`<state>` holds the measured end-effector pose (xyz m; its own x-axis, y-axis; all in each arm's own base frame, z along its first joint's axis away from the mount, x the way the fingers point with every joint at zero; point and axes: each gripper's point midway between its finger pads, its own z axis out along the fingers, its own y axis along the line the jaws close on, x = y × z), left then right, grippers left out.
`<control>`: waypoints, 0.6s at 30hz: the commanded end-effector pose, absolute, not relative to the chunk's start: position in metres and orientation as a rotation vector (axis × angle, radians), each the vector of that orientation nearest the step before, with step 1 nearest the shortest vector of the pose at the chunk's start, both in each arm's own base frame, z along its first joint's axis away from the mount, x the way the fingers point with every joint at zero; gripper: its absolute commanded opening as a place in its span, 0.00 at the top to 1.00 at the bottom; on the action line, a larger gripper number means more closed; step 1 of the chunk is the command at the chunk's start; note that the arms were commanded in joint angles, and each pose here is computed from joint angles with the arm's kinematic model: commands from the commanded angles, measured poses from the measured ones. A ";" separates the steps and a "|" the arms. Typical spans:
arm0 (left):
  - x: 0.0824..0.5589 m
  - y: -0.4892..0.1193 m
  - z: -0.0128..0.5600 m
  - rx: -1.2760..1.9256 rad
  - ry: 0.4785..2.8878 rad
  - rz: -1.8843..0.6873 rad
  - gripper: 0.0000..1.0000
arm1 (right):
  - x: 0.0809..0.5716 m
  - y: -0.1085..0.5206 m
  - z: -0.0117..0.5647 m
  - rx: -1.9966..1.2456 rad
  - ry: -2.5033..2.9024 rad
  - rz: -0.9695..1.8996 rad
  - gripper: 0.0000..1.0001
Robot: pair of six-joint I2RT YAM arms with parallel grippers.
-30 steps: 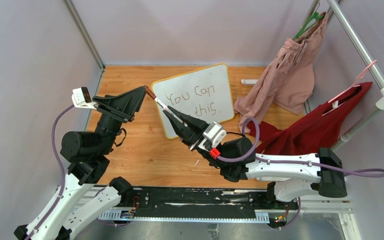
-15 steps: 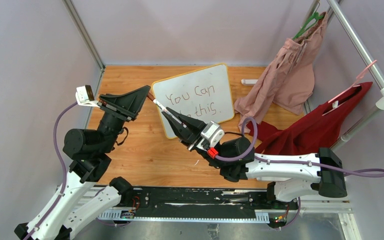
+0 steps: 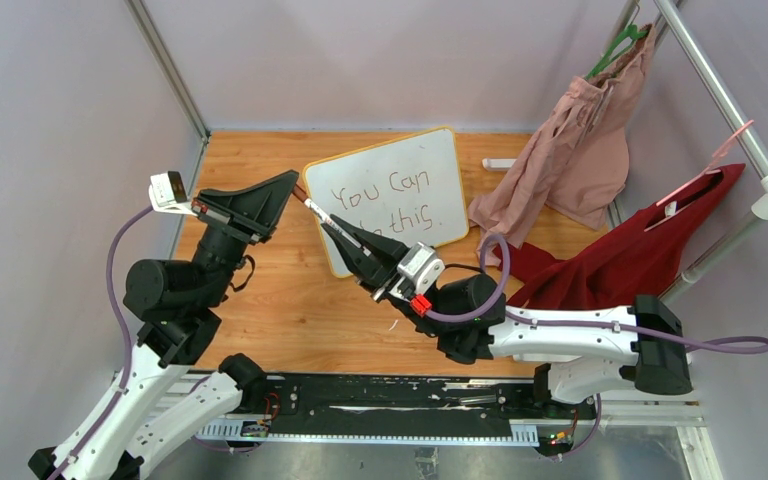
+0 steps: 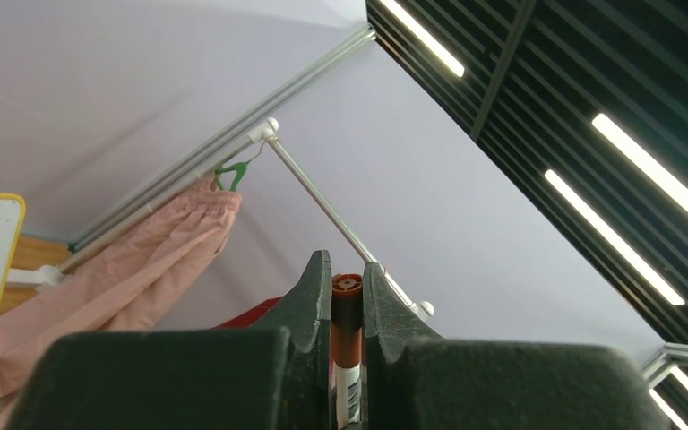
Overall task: Write a sentence on the whiteboard
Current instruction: Close the whiteboard marker at the center of the board.
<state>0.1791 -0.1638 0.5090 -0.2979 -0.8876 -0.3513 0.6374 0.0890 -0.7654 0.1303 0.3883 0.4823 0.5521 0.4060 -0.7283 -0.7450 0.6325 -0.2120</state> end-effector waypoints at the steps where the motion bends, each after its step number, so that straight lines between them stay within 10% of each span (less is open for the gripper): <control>1: 0.173 -0.178 0.503 -0.260 1.123 -1.609 1.00 | 0.127 0.388 0.499 -0.503 0.671 0.728 1.00; 18: 0.166 -0.201 0.489 -0.202 1.213 -1.702 1.00 | 0.133 0.407 0.508 -0.488 0.662 0.713 1.00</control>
